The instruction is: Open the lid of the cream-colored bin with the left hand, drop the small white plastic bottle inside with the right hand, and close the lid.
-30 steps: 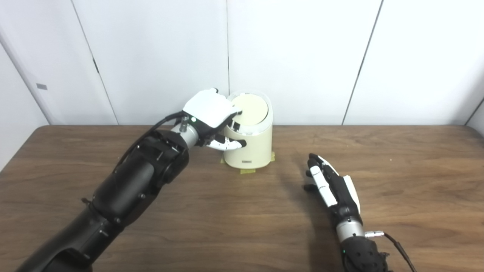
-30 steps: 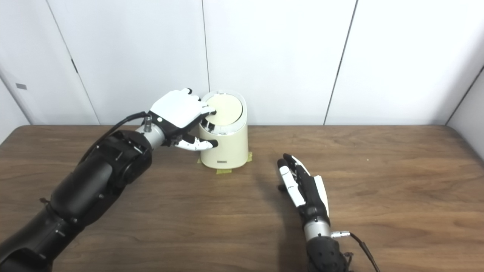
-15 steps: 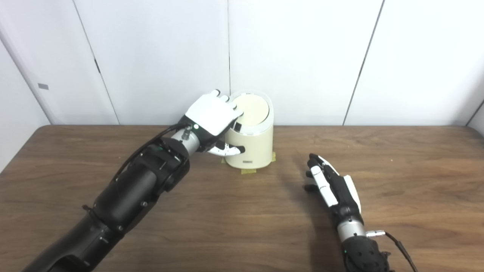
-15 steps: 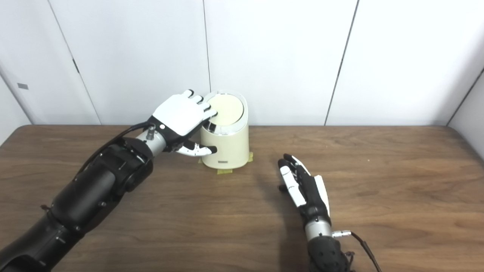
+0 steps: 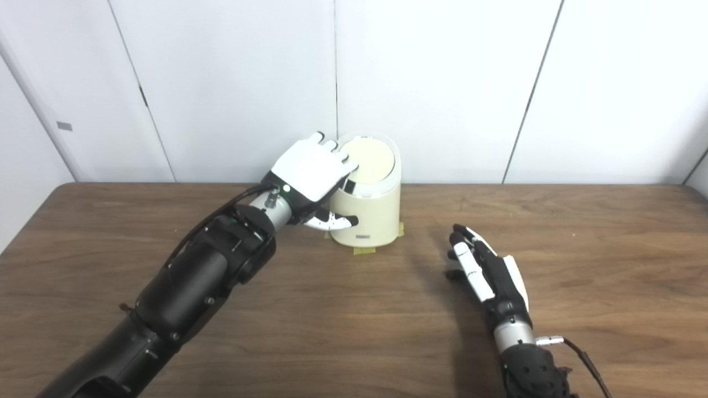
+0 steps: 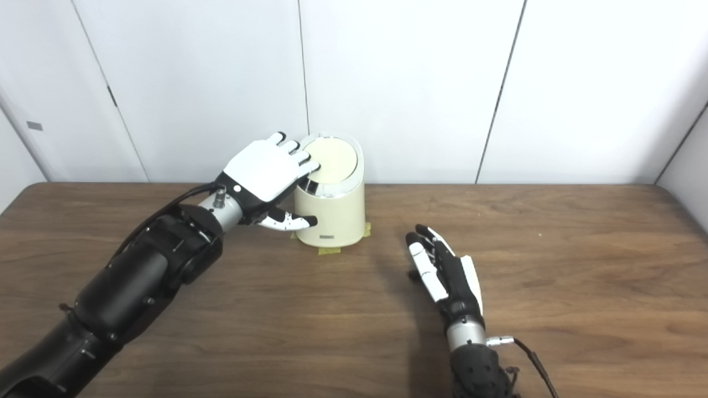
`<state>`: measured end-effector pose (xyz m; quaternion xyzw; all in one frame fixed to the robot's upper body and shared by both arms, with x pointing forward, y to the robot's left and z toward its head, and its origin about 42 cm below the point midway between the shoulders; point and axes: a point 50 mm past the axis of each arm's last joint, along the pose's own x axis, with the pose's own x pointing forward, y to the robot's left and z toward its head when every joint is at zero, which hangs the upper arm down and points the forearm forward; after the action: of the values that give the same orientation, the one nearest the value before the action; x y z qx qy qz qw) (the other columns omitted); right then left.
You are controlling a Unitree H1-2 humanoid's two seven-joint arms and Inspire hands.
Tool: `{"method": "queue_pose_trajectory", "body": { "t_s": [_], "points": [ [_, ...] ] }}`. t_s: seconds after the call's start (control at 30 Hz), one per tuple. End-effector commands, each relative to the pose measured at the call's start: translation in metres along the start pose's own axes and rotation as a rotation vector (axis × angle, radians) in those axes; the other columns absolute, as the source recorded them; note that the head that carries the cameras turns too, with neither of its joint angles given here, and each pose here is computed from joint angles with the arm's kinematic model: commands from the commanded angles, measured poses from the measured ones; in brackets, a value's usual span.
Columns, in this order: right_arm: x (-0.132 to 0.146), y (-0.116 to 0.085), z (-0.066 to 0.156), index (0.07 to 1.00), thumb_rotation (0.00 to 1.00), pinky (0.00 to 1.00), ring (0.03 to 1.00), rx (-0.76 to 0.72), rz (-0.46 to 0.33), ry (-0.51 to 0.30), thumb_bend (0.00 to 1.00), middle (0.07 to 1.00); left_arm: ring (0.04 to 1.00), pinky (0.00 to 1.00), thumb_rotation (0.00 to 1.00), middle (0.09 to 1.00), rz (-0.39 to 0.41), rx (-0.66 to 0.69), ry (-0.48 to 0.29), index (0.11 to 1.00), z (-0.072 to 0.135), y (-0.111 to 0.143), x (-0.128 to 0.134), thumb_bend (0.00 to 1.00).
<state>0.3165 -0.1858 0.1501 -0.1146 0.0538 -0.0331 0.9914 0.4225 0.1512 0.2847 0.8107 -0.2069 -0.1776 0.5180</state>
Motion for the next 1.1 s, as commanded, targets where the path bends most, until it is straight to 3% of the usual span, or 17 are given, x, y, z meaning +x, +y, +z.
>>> {"method": "queue_pose_trajectory", "body": {
  "t_s": [0.0, 0.57, 1.07],
  "points": [
    [0.004, 0.001, 0.009, 0.870, 0.87, 0.67, 0.804, 0.006, 0.002, -0.022, 0.37, 0.847, 0.970, 1.00, 0.77, 0.939, -0.005, 0.018, -0.037, 0.907, 0.003, 0.005, 0.003, 0.51],
    [0.004, 0.002, 0.014, 0.868, 0.88, 0.66, 0.807, 0.017, -0.006, -0.025, 0.36, 0.844, 0.999, 1.00, 0.72, 0.948, -0.074, 0.121, -0.067, 0.759, 0.004, 0.001, 0.002, 0.52],
    [0.004, 0.000, 0.017, 0.870, 0.89, 0.66, 0.802, 0.016, -0.010, -0.025, 0.36, 0.840, 1.000, 1.00, 0.71, 0.966, -0.141, 0.108, -0.081, 0.784, 0.008, -0.005, 0.000, 0.51]
  ]
}}
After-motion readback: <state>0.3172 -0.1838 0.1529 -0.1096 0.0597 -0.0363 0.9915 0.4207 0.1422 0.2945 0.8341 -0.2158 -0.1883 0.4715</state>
